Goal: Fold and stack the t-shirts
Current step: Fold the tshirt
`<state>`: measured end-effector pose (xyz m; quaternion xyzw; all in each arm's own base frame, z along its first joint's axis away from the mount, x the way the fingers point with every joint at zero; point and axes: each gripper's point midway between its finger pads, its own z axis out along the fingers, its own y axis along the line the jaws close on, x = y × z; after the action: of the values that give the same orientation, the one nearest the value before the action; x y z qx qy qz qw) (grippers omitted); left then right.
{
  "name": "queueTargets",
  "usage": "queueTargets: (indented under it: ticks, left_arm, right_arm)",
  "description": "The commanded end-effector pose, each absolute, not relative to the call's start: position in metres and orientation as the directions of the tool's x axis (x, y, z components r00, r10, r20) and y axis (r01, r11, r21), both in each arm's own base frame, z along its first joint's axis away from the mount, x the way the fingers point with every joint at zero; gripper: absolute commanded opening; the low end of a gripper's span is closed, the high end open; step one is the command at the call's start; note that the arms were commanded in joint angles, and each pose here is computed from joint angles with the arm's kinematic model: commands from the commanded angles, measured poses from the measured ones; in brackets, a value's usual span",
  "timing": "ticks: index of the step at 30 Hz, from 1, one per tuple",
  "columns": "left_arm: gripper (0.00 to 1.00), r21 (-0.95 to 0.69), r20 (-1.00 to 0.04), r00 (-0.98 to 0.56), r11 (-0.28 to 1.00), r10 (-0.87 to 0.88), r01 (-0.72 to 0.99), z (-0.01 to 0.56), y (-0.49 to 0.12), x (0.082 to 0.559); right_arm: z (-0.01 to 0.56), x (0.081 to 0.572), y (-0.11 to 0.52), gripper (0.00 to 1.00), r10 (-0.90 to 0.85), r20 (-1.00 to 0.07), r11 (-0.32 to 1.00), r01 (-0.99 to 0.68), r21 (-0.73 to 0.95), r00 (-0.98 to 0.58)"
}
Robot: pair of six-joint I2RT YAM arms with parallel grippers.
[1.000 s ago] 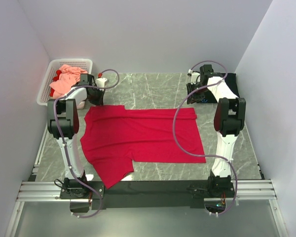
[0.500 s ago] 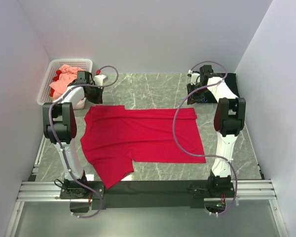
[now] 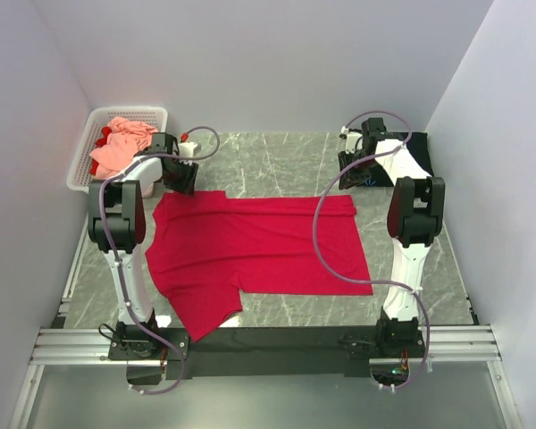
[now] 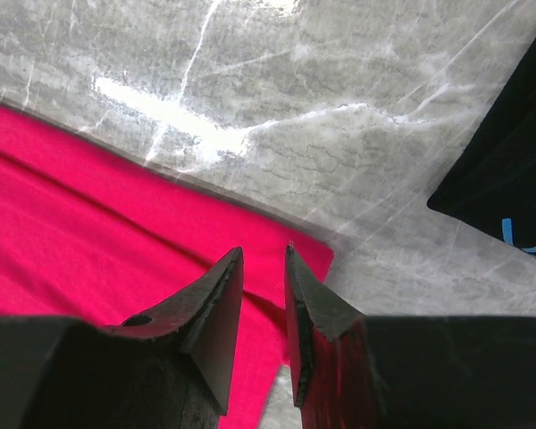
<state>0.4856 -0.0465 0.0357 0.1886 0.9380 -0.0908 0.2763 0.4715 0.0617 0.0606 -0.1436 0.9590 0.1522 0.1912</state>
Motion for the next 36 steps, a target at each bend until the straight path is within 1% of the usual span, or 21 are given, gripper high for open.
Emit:
queueTargets:
  ticks: [1, 4, 5, 6, 7, 9, 10, 13, 17, 18, 20, 21, 22, 24, 27, 30, 32, 33, 34, 36]
  left_arm:
    - [0.50, -0.037, -0.525, -0.802, 0.934, 0.284, 0.355, 0.028, -0.038, 0.487]
    - [0.50, -0.035, -0.503, -0.817, 0.937, 0.284, 0.347, 0.017, -0.037, 0.482]
    - [0.48, -0.039, -0.490, -0.825, 0.938, 0.281, 0.343, 0.012, -0.037, 0.478]
    - [0.44, -0.039, -0.485, -0.826, 0.937, 0.287, 0.348, 0.009, -0.038, 0.476]
    - [0.35, -0.041, -0.483, -0.827, 0.936, 0.288, 0.350, 0.007, -0.039, 0.475]
    - [0.25, -0.052, -0.493, -0.822, 0.933, 0.285, 0.356, 0.008, -0.042, 0.476]
    - [0.15, -0.058, -0.503, -0.816, 0.931, 0.285, 0.361, 0.011, -0.044, 0.478]
    - [0.01, -0.061, -0.552, -0.785, 0.926, 0.279, 0.372, 0.029, -0.048, 0.486]
    - [0.01, -0.051, -0.618, -0.733, 0.916, 0.284, 0.398, 0.058, -0.053, 0.491]
    - [0.01, -0.045, -0.658, -0.697, 0.910, 0.283, 0.412, 0.075, -0.056, 0.494]
    - [0.01, -0.034, -0.677, -0.672, 0.899, 0.302, 0.437, 0.082, -0.058, 0.485]
    - [0.01, -0.015, -0.716, -0.627, 0.891, 0.307, 0.454, 0.101, -0.061, 0.486]
    - [0.01, -0.008, -0.709, -0.624, 0.880, 0.330, 0.474, 0.096, -0.061, 0.476]
    - [0.01, 0.016, -0.729, -0.588, 0.868, 0.350, 0.497, 0.109, -0.062, 0.468]
    - [0.01, 0.027, -0.727, -0.568, 0.843, 0.385, 0.537, 0.111, -0.064, 0.449]
    - [0.01, 0.010, -0.700, -0.571, 0.804, 0.430, 0.594, 0.102, -0.067, 0.423]
    - [0.01, -0.013, -0.665, -0.576, 0.763, 0.476, 0.646, 0.085, -0.070, 0.399]
    - [0.01, -0.009, -0.665, -0.562, 0.747, 0.492, 0.664, 0.086, -0.070, 0.391]
    - [0.01, -0.024, -0.639, -0.563, 0.717, 0.524, 0.696, 0.073, -0.071, 0.373]
    - [0.01, -0.017, -0.637, -0.535, 0.684, 0.555, 0.729, 0.071, -0.072, 0.357]
  right_arm:
    - [0.072, 0.478, 0.059, 0.33, -0.215, -0.441, 0.917, -0.336, 0.215, -0.871]
    - [0.071, 0.479, 0.059, 0.33, -0.212, -0.440, 0.917, -0.333, 0.218, -0.873]
    - [0.069, 0.479, 0.060, 0.33, -0.212, -0.438, 0.917, -0.333, 0.219, -0.874]
    - [0.068, 0.479, 0.060, 0.33, -0.214, -0.437, 0.917, -0.334, 0.219, -0.874]
    - [0.068, 0.479, 0.060, 0.33, -0.212, -0.435, 0.917, -0.332, 0.220, -0.875]
    - [0.067, 0.479, 0.059, 0.33, -0.213, -0.434, 0.918, -0.331, 0.218, -0.876]
    - [0.065, 0.479, 0.060, 0.33, -0.214, -0.431, 0.918, -0.331, 0.219, -0.877]
    - [0.065, 0.479, 0.059, 0.32, -0.217, -0.430, 0.917, -0.334, 0.218, -0.876]
    - [0.067, 0.477, 0.060, 0.32, -0.220, -0.427, 0.916, -0.336, 0.219, -0.877]
    - [0.068, 0.476, 0.059, 0.32, -0.221, -0.429, 0.916, -0.338, 0.218, -0.876]
    - [0.069, 0.475, 0.059, 0.32, -0.222, -0.428, 0.915, -0.339, 0.218, -0.876]
    - [0.069, 0.473, 0.059, 0.32, -0.222, -0.428, 0.916, -0.339, 0.217, -0.876]
    - [0.070, 0.472, 0.059, 0.32, -0.227, -0.429, 0.915, -0.342, 0.213, -0.874]
    - [0.070, 0.470, 0.058, 0.32, -0.230, -0.426, 0.915, -0.343, 0.212, -0.875]
    - [0.071, 0.466, 0.057, 0.31, -0.236, -0.424, 0.915, -0.346, 0.206, -0.875]
    - [0.070, 0.462, 0.055, 0.31, -0.242, -0.415, 0.915, -0.349, 0.204, -0.877]
    - [0.071, 0.461, 0.055, 0.31, -0.246, -0.417, 0.914, -0.353, 0.201, -0.875]
    - [0.071, 0.460, 0.054, 0.31, -0.246, -0.415, 0.914, -0.352, 0.202, -0.876]
    - [0.070, 0.459, 0.054, 0.31, -0.249, -0.413, 0.914, -0.354, 0.200, -0.876]
    - [0.070, 0.457, 0.054, 0.31, -0.250, -0.408, 0.914, -0.354, 0.200, -0.878]
